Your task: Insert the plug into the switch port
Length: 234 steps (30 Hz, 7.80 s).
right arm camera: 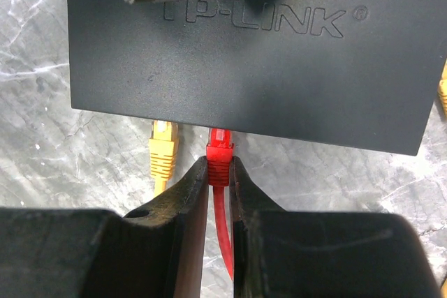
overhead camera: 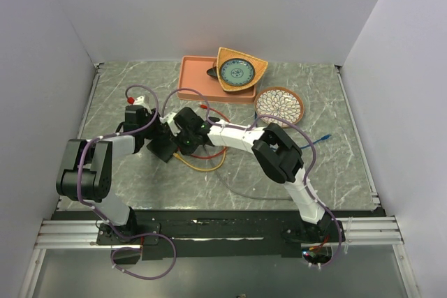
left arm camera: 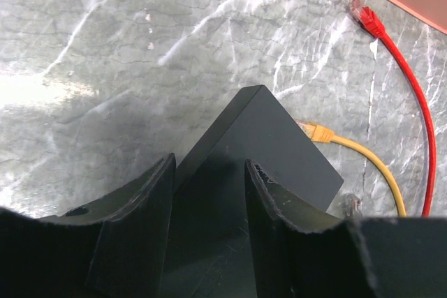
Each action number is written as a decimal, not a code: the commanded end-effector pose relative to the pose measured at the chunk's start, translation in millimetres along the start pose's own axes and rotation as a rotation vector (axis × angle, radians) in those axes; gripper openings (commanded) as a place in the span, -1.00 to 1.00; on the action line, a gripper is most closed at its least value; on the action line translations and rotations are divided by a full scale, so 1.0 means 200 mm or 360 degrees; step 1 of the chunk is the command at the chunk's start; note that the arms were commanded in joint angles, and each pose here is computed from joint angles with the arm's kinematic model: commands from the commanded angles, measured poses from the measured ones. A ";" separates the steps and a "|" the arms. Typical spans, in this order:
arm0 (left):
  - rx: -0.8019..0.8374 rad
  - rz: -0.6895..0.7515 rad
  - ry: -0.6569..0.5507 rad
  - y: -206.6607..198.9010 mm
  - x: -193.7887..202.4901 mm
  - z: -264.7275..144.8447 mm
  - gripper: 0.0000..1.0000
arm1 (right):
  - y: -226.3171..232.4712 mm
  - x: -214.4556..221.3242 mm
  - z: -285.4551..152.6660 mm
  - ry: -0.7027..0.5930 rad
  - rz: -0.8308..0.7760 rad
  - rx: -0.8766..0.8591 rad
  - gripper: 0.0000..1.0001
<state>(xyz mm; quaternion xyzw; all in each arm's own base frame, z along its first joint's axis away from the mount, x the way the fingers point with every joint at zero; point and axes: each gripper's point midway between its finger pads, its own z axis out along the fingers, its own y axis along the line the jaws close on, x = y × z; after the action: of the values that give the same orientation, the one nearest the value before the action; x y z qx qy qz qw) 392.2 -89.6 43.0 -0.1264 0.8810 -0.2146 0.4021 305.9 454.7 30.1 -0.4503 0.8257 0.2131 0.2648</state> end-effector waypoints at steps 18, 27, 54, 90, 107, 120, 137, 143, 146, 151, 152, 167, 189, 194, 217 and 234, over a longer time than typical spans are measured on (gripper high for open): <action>-0.0197 -0.0232 0.0182 -0.01 0.09 -0.20 0.93 | 0.08 -0.28 -0.24 -0.0446 -0.0109 0.0115 -0.21; -0.0238 -0.0215 -0.0034 -0.04 -0.14 -0.34 0.92 | 0.01 -0.21 -0.43 -0.0482 0.0000 0.0281 0.55; 0.0126 -0.0156 -0.0166 -0.33 -0.25 -0.67 0.93 | -0.38 0.20 -0.15 -0.0062 0.0514 0.0743 -0.05; 0.0117 -0.0103 -0.0196 -0.32 -0.24 -0.75 0.92 | -0.44 -0.74 -2.33 -0.1976 0.0310 0.1001 -1.00; 0.0145 -0.0105 -0.0199 -0.33 -0.23 -0.73 0.93 | -0.21 -0.43 -2.78 -0.2184 0.0004 0.1012 -1.00; 0.0659 -0.0020 -0.0168 -0.56 -0.14 -0.79 0.96 | -0.01 -0.23 -1.56 -0.0946 -0.0301 0.0081 -1.00; 0.1434 0.0134 -0.0180 -0.85 -0.01 -1.04 0.69 | 0.28 -0.06 -1.09 -0.0880 -0.0124 -0.0733 -1.00; 0.1477 0.0205 -0.0097 -0.92 0.06 -1.02 0.61 | 0.26 -0.08 -1.07 -0.0884 -0.0099 -0.0716 -1.00; 0.1430 0.0236 -0.0060 -0.94 0.10 -0.98 0.58 | 0.21 -0.09 -1.06 -0.0862 -0.0061 -0.0616 -1.00; 0.1314 0.0243 0.0008 -0.95 0.13 -0.90 0.56 | 0.12 -0.11 -1.05 -0.0867 -0.0004 -0.0408 -1.00; 0.1318 0.0222 0.0008 -0.96 0.12 -0.89 0.56 | 0.09 -0.11 -1.05 -0.0866 0.0020 -0.0343 -1.00; 0.1302 0.0042 0.0062 -1.03 0.08 -0.80 0.28 | 0.05 -0.15 -1.04 -0.0830 -0.0036 0.0131 -1.00; 0.1234 0.0061 0.0129 -1.06 0.13 -0.72 -0.38 | 0.08 -0.21 -1.06 -0.0876 -0.0045 0.0323 -1.00; 0.1245 0.0051 0.0138 -1.08 0.13 -0.73 -0.98 | 0.08 -0.22 -1.07 -0.0912 -0.0006 0.0321 -1.00; 0.1579 0.0298 -0.0100 -1.19 0.07 -1.07 -0.98 | 0.21 -0.18 -1.37 -0.1121 0.0178 -0.0837 0.60; 0.1641 0.0330 -0.0063 -1.27 0.09 -1.10 -0.98 | 0.19 -0.17 -1.24 -0.1052 0.0295 -0.0925 -0.64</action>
<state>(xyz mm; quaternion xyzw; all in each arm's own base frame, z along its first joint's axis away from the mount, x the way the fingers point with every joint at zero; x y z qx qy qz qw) 228.5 -252.9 252.6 0.1425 0.6954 -0.5628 0.4236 222.9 346.6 234.9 -0.3314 0.6585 0.5879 0.3330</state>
